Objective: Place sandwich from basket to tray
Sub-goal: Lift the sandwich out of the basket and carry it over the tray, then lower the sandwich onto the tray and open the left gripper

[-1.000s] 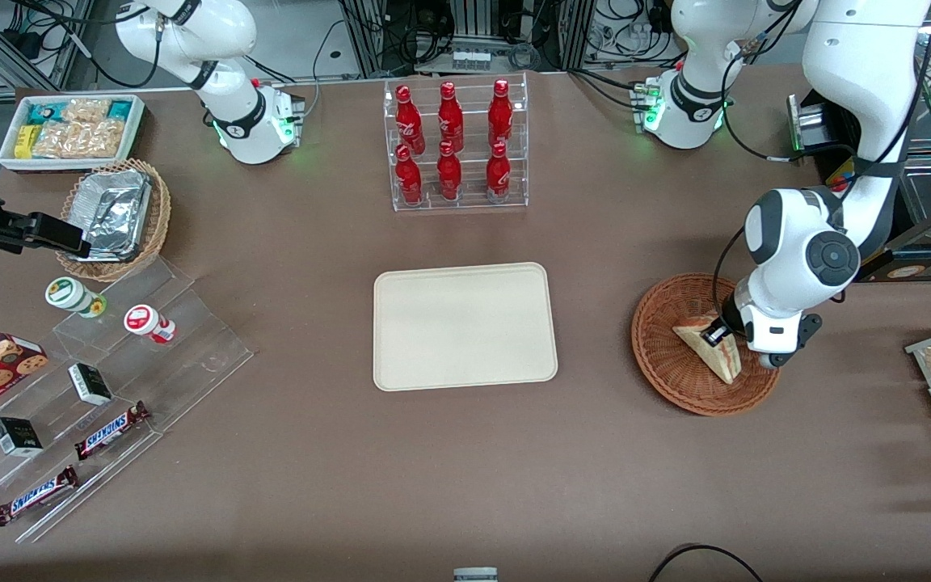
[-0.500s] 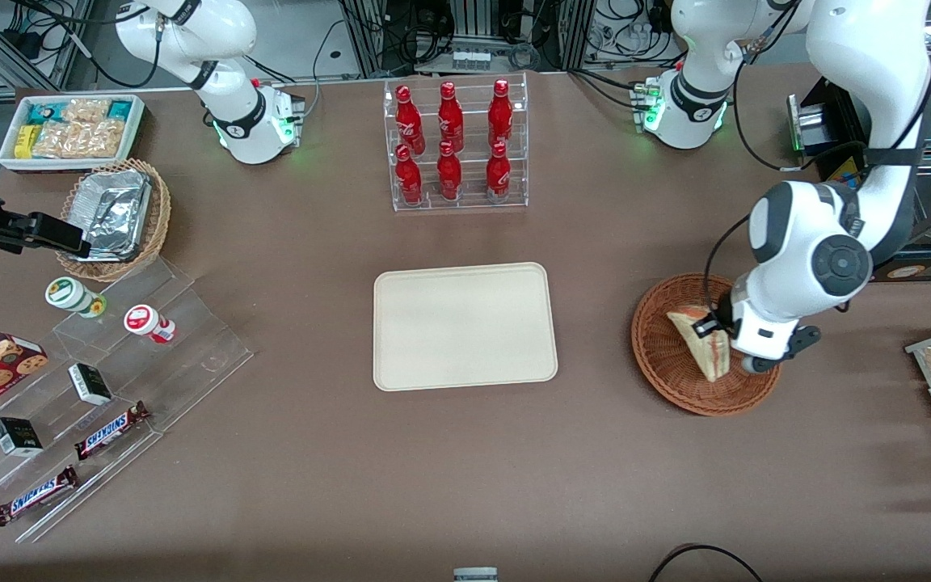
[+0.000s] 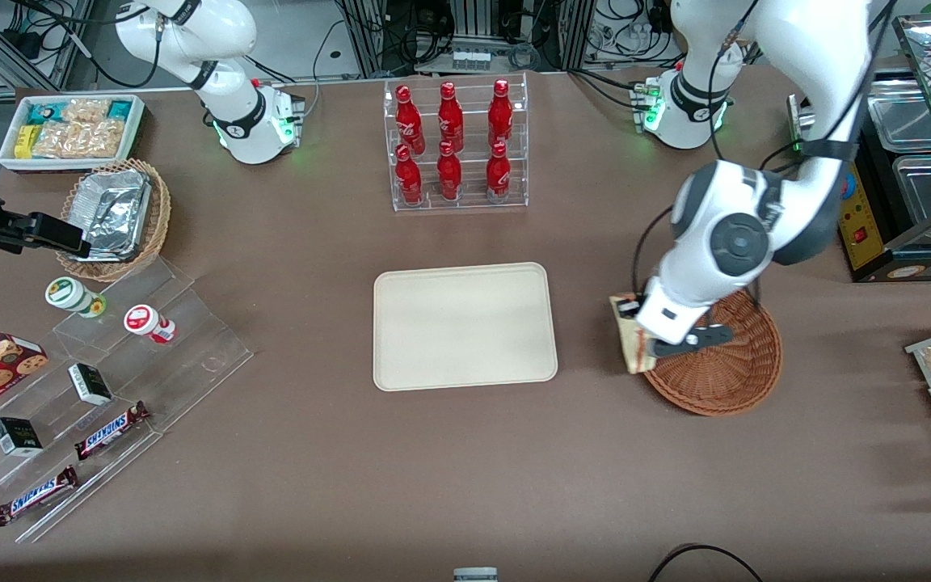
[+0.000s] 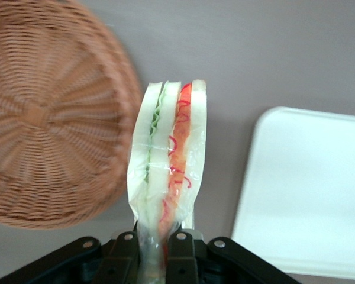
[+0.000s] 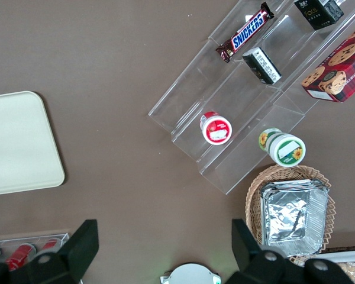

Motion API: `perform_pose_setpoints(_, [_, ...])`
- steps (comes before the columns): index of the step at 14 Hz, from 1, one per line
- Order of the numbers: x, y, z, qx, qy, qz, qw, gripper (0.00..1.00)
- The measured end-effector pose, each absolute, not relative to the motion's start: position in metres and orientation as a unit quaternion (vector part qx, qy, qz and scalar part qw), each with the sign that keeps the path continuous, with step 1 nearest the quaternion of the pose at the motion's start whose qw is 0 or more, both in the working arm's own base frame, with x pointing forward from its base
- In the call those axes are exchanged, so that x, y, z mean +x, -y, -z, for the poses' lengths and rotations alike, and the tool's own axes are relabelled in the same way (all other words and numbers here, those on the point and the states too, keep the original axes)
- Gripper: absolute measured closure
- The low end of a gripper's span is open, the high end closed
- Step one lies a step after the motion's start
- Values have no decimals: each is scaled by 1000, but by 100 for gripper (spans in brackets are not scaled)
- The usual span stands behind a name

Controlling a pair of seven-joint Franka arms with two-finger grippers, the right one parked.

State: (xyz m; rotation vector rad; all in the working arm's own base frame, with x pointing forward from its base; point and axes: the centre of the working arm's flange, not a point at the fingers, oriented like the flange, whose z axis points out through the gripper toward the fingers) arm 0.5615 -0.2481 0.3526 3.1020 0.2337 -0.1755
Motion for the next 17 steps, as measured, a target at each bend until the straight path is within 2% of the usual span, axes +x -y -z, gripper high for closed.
perform_pose_setpoints(4, [549, 323, -340, 997, -35, 63, 15, 85])
perform_pose_setpoints(10, [532, 410, -314, 996, -43, 71, 18, 85])
perform_pose_setpoints(17, [513, 499, -283, 995, -74, 58, 12, 85])
